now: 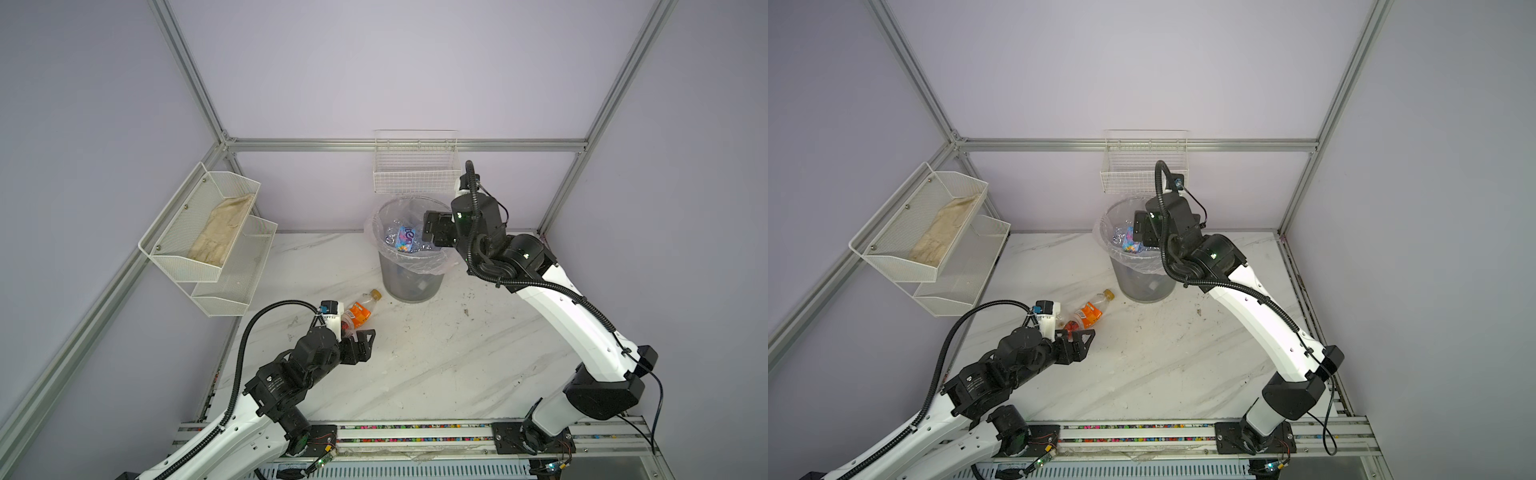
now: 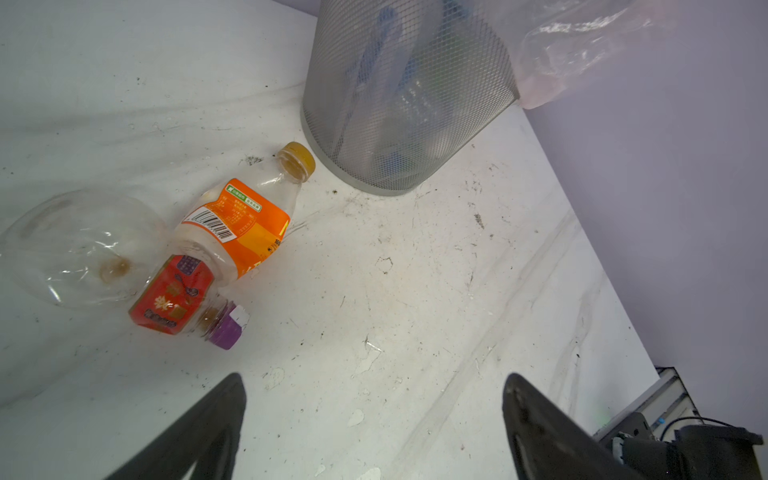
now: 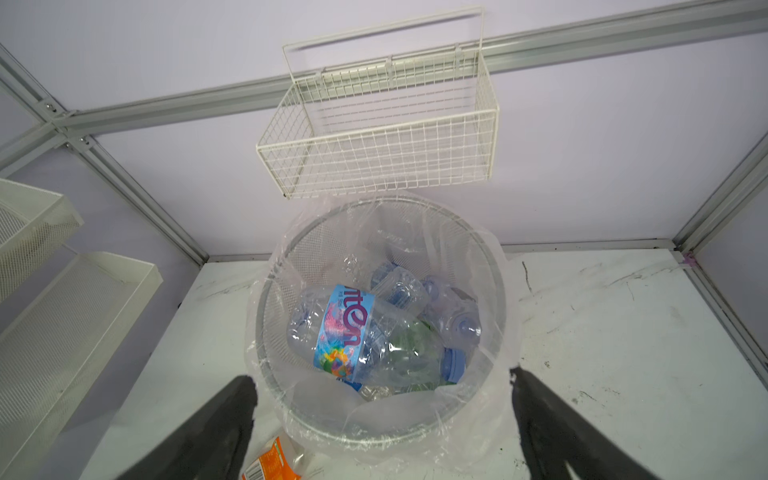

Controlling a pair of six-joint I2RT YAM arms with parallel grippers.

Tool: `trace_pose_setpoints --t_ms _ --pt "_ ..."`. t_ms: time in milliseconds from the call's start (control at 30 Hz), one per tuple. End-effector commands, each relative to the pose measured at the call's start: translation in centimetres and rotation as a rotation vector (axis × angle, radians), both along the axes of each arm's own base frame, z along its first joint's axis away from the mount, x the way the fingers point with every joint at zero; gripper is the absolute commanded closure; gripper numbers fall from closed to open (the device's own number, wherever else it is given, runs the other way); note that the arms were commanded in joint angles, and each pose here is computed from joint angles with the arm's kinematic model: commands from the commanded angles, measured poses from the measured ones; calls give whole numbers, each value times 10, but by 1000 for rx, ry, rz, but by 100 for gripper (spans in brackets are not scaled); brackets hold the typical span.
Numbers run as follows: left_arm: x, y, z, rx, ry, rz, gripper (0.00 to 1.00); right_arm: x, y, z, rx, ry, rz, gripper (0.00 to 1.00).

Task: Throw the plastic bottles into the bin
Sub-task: 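Open the right gripper over the bin to drop the blue-label bottle, then withdraw the right gripper while the left gripper closes on the clear red-cap bottle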

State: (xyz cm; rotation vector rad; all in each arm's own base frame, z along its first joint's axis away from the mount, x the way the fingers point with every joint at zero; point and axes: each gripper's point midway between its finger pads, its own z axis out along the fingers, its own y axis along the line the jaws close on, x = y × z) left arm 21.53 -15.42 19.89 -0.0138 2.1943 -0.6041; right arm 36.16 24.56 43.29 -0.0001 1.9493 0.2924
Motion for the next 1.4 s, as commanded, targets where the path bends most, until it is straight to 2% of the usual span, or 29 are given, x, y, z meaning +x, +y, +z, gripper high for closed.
trace_pose_setpoints --t_ms 0,200,667,967,1367 --pt "14 1 35 2 -36 63 4 -7 2 0 51 -4 29 3" --pt "37 19 21 43 38 212 1 -16 -2 -22 52 30 45 3" --pt "83 88 -26 -108 198 481 2 -44 -9 -104 72 168 94 3" --pt "95 106 -67 -149 276 536 10 -59 -18 -138 78 226 92 3" --pt "102 112 -114 -82 432 592 11 -70 -22 -165 87 281 99 3"
